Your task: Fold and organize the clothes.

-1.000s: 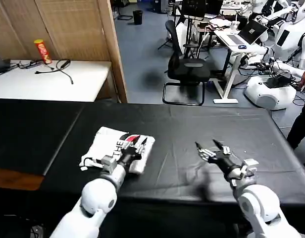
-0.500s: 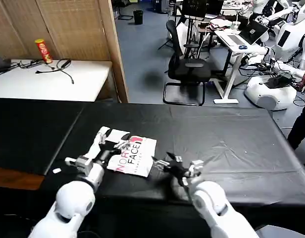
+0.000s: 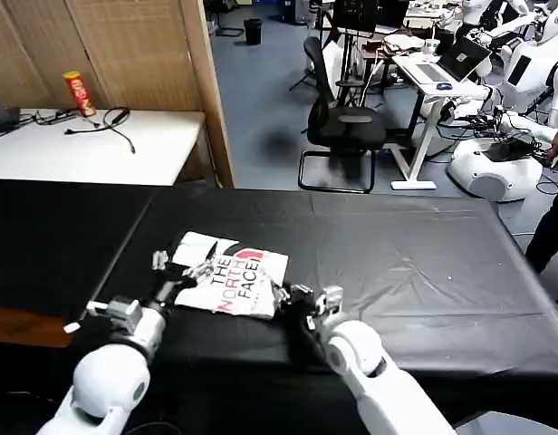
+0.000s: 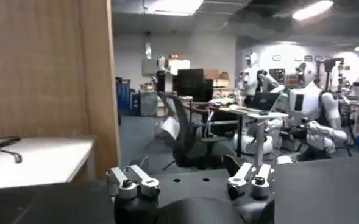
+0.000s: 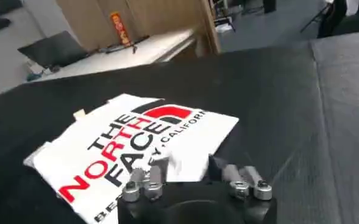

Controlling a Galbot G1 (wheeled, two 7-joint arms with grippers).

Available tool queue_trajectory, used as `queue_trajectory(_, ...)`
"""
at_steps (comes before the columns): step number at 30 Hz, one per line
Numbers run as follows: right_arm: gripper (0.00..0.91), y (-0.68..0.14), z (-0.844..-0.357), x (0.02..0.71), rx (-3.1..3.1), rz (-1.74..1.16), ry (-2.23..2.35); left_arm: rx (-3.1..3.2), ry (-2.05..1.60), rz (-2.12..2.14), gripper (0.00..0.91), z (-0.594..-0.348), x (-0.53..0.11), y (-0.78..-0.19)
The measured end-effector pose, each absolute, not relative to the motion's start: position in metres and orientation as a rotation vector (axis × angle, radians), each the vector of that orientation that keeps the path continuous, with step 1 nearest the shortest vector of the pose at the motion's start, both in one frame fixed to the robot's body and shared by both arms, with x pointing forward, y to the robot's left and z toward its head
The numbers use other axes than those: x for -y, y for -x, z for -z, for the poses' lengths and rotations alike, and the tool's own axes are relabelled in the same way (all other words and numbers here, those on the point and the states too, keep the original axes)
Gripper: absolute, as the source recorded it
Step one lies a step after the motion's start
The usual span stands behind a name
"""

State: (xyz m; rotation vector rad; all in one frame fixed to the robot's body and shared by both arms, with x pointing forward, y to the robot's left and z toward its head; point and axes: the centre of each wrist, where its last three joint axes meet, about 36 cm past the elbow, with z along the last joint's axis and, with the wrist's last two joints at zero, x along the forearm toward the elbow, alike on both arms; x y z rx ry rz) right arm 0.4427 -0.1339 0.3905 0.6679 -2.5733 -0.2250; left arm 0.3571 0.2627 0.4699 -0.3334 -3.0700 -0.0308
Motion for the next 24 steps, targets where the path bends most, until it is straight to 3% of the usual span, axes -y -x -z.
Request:
queue_trajectory(4,0.029,-0.446,-0.396,0.156,2.578,0.22,-0.631,3.064,0.3,0.036,0.878,-0.466,-0.27,-0.355)
queue_trajectory(5,0.858,-0.447,-0.398,0.164,2.574,0.225,-0.62,3.061,0.292,0.038,0.878,-0.464,-0.271,-0.355)
queue_trajectory(24,0.878,-0.369,-0.447,0.255,2.808,0.014,-0.511,3.017,0.219,0.006,0.878,-0.44,-0.272,-0.342)
